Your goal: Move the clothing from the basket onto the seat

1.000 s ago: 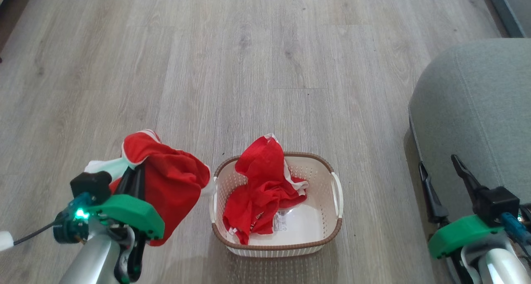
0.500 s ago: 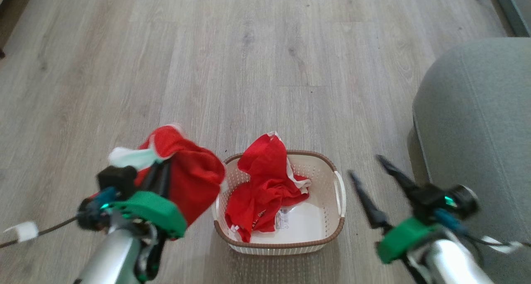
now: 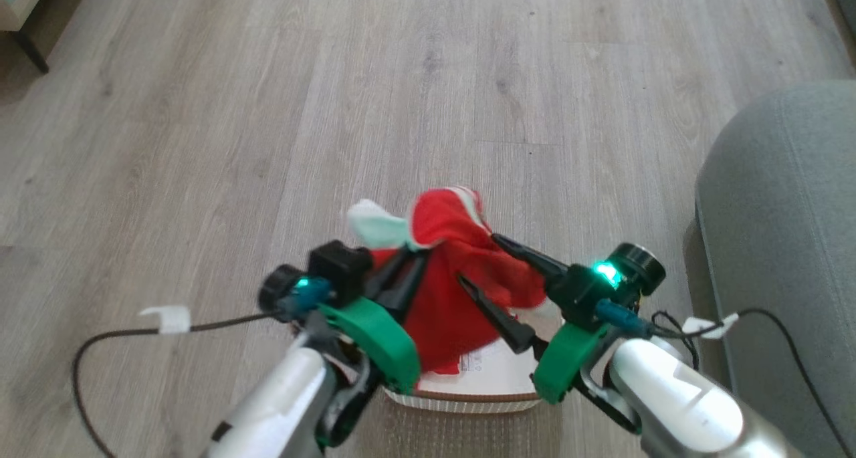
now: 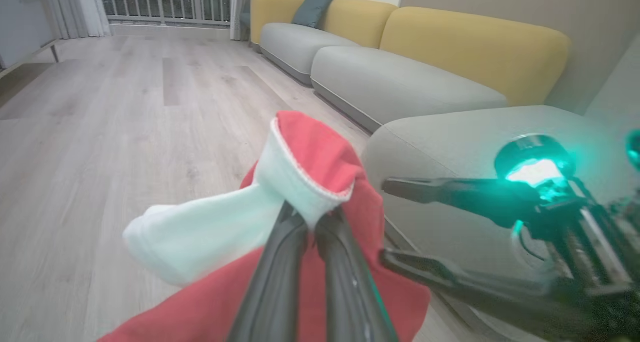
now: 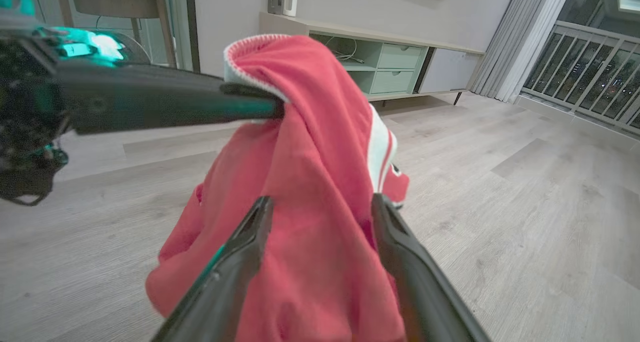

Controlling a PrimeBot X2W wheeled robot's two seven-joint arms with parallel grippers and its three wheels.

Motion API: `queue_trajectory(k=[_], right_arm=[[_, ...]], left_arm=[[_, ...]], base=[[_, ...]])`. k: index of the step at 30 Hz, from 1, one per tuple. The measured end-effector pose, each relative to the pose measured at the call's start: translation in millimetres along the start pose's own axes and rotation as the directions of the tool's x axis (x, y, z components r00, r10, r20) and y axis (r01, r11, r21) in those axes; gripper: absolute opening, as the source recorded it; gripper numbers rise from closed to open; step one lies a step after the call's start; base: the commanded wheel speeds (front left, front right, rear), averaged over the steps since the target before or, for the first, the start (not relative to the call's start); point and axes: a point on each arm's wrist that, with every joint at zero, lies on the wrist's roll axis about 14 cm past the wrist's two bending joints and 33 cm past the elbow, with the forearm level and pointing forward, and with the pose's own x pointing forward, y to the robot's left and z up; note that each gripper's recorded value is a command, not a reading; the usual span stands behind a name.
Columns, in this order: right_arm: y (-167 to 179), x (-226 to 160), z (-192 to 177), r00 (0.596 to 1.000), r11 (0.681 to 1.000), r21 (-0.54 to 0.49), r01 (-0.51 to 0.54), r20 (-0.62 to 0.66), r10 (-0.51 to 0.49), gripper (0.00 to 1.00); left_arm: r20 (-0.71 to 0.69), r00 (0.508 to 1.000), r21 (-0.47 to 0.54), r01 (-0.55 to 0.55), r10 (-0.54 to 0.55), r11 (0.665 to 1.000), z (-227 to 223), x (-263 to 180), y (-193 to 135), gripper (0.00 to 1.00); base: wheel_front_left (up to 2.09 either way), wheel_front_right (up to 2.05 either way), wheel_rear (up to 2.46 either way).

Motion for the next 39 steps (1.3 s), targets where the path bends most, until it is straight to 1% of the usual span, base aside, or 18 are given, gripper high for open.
queue_trajectory(k=[3,7,8,9,12,17,18,19,20,21,26,31,35,39], right_arm=[[-1.5,6.0,2.8,1.0,1.0,-0.017,-0.016,-0.001,0.016,1.0],[-3.8,6.2,-7.9,0.999,1.0,-0.014,-0.016,-0.042,0.016,1.0],[-4.1,5.4,-11.0,0.999,1.0,-0.001,-0.012,-0.052,0.012,0.43],[-3.8,5.0,-12.5,0.998,1.0,0.016,-0.009,-0.055,0.01,0.0],[0.1,4.2,-13.3,0.998,0.998,0.066,-0.009,-0.055,0.012,0.0],[-3.4,1.3,-10.0,0.999,0.997,0.08,0.005,-0.043,-0.002,0.0],[-5.4,0.3,-9.3,0.999,0.997,0.081,0.012,-0.041,-0.009,0.0],[-8.5,-0.9,-8.2,0.999,0.997,0.081,0.021,-0.037,-0.018,0.0],[-12.7,-2.7,-7.2,0.999,0.996,0.079,0.033,-0.034,-0.03,0.0],[-17.6,-5.0,-6.4,0.999,0.996,0.077,0.046,-0.032,-0.043,0.0],[-50.0,-24.3,-3.2,0.99,0.988,0.07,0.14,-0.025,-0.139,0.0],[-92.7,-57.2,1.4,0.961,0.96,0.052,0.276,-0.016,-0.275,0.0],[-121.3,-95.5,-2.5,0.919,0.918,0.042,0.393,-0.032,-0.392,0.0],[-137.8,-134.8,-15.8,0.868,0.869,0.04,0.494,-0.075,-0.49,0.0]], left_arm=[[-0.002,0.997,-0.009,0.072,-0.072,0.997,1.6,0.7,-22.1,0.0],[0.0,0.989,-0.023,0.15,-0.15,0.988,6.0,0.0,-48.9,0.0],[0.0,0.986,-0.03,0.166,-0.166,0.986,7.0,-0.4,-53.7,0.0],[-0.002,0.984,-0.038,0.178,-0.179,0.983,7.5,-0.9,-57.8,0.0],[-0.009,0.981,-0.051,0.191,-0.192,0.98,6.7,-1.5,-61.9,0.0],[-0.022,0.981,-0.065,0.189,-0.191,0.98,1.2,-1.1,-61.6,0.0],[-0.022,0.982,-0.065,0.187,-0.189,0.98,0.7,-0.6,-60.5,0.22],[-0.018,0.983,-0.064,0.181,-0.182,0.981,0.6,0.2,-58.6,0.47],[-0.016,0.984,-0.061,0.176,-0.177,0.982,0.2,1.0,-56.6,0.78],[-0.014,0.985,-0.059,0.172,-0.173,0.983,-0.7,1.8,-54.6,1.0],[-0.039,0.985,-0.026,0.167,-0.167,0.986,-16.0,6.5,-49.8,1.0],[-0.067,0.975,-0.047,0.209,-0.212,0.977,-35.3,16.0,-63.3,1.0],[-0.092,0.955,-0.077,0.276,-0.282,0.958,-50.1,24.9,-84.3,1.0],[-0.12,0.928,-0.101,0.342,-0.353,0.934,-63.6,32.2,-107.0,1.0]], base=[[0.0,0.0,0.0],[0.0,0.0,0.0],[0.0,0.0,0.0],[0.0,0.0,0.0],[0.0,0.0,0.0],[0.0,0.0,0.0],[0.0,0.0,0.0],[0.0,0.0,0.0],[0.0,0.0,0.0],[0.0,0.0,0.0],[0.0,0.0,0.0],[0.0,0.0,0.0],[0.0,0.0,0.0],[0.0,0.0,0.0]])
